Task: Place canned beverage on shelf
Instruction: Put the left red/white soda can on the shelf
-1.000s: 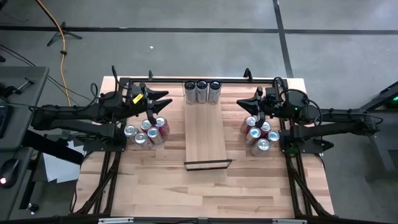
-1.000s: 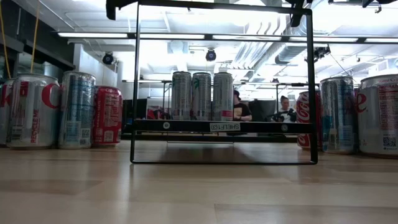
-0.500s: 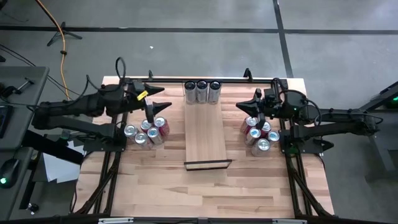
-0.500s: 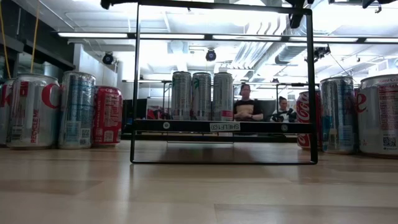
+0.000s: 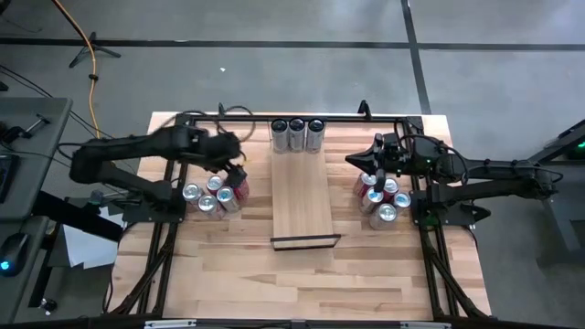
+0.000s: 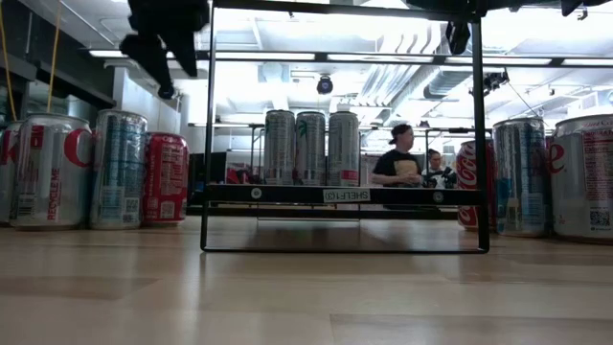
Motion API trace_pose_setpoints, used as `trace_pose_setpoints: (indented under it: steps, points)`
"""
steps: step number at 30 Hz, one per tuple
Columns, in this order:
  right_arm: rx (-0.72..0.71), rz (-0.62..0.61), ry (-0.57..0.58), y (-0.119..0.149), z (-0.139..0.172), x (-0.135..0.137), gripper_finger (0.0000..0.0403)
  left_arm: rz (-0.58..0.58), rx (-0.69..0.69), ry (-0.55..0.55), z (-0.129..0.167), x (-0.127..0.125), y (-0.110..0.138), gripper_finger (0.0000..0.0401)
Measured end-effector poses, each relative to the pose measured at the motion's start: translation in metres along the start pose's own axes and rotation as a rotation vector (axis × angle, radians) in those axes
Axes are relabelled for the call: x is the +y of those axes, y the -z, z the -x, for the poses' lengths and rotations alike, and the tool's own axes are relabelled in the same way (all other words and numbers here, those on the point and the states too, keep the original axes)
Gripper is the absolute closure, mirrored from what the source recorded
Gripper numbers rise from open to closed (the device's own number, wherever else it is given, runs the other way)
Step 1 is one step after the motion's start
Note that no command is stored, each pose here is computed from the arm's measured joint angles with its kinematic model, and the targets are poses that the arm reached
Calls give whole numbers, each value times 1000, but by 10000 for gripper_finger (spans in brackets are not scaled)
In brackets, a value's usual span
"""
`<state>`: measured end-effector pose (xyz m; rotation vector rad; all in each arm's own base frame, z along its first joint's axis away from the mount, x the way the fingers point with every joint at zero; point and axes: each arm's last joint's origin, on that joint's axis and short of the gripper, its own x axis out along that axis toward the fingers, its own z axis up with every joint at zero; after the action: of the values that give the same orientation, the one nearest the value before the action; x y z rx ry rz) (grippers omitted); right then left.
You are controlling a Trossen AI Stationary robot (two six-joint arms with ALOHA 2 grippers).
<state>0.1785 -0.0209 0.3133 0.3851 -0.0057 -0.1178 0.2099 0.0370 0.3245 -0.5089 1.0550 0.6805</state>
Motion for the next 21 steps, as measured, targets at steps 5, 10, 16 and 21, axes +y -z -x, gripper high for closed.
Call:
trace_pose_setpoints:
  steps: [5, 10, 16, 21]
  points:
    - [26, 0, 11, 3, 0, -1, 402, -1, 95, -88, -33, -8, -11, 91]
    - [45, 0, 18, 4, 0, -2, 402, -23, 203, -163, -55, -9, -13, 91]
    - [88, 0, 36, 9, 0, -3, 402, -61, 288, -148, -71, -13, -15, 91]
    - [106, 0, 43, 10, 1, -4, 402, -71, 322, -161, -82, -15, -15, 91]
